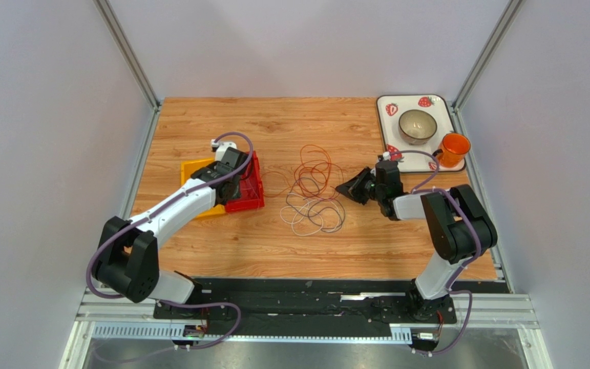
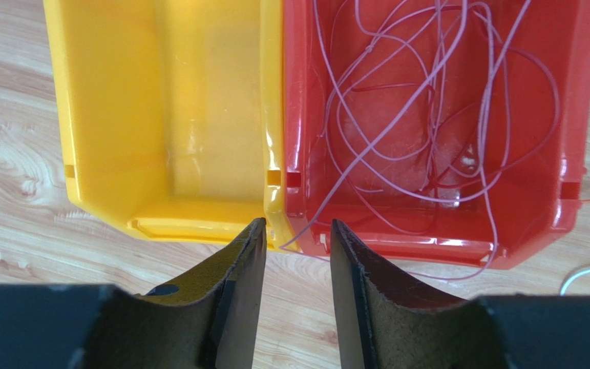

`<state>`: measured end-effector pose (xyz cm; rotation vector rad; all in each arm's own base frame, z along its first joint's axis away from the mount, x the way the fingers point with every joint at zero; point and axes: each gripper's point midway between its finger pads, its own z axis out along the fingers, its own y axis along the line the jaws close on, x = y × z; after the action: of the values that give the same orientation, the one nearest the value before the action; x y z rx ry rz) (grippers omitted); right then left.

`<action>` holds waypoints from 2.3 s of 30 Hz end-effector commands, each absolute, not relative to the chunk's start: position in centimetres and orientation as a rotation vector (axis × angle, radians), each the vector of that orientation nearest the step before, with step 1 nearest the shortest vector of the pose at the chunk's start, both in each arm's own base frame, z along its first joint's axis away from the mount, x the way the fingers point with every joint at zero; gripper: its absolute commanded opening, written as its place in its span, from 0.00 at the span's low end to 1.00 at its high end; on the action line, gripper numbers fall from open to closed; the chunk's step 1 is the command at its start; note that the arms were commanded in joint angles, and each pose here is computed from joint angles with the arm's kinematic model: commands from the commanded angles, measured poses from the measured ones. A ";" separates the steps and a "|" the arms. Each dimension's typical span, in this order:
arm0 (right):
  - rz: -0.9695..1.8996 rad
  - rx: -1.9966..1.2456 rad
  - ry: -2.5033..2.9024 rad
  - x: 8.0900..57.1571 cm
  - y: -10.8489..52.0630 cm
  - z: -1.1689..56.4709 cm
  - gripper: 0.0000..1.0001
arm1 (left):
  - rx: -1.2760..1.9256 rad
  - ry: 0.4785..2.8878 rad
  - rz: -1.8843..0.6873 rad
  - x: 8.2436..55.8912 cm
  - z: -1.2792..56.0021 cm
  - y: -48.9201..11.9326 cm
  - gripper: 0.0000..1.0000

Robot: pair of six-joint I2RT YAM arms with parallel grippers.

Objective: Untangle the cables

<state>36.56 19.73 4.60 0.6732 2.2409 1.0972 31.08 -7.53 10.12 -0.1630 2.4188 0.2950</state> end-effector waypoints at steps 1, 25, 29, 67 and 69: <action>1.132 0.661 2.187 38.0 20.0 5.9 0.00 | -0.185 2.352 0.294 32.7 11.8 -7.5 0.38; 1.145 0.670 2.192 38.0 19.9 5.8 0.00 | -0.178 2.191 0.284 39.8 19.5 -9.4 0.00; 1.149 0.674 2.190 38.1 19.9 5.7 0.00 | -0.191 2.131 0.279 41.4 20.0 -9.2 0.00; 1.181 0.688 2.192 38.3 20.0 5.5 0.00 | -0.244 2.224 0.103 35.1 11.5 -10.1 0.00; 1.185 0.683 2.194 38.2 20.0 5.5 0.00 | -0.235 2.247 0.115 35.1 10.7 -10.2 0.00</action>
<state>36.79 19.66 3.85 0.7135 2.2545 1.1412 35.75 -9.63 12.93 -0.2383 2.1772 0.1290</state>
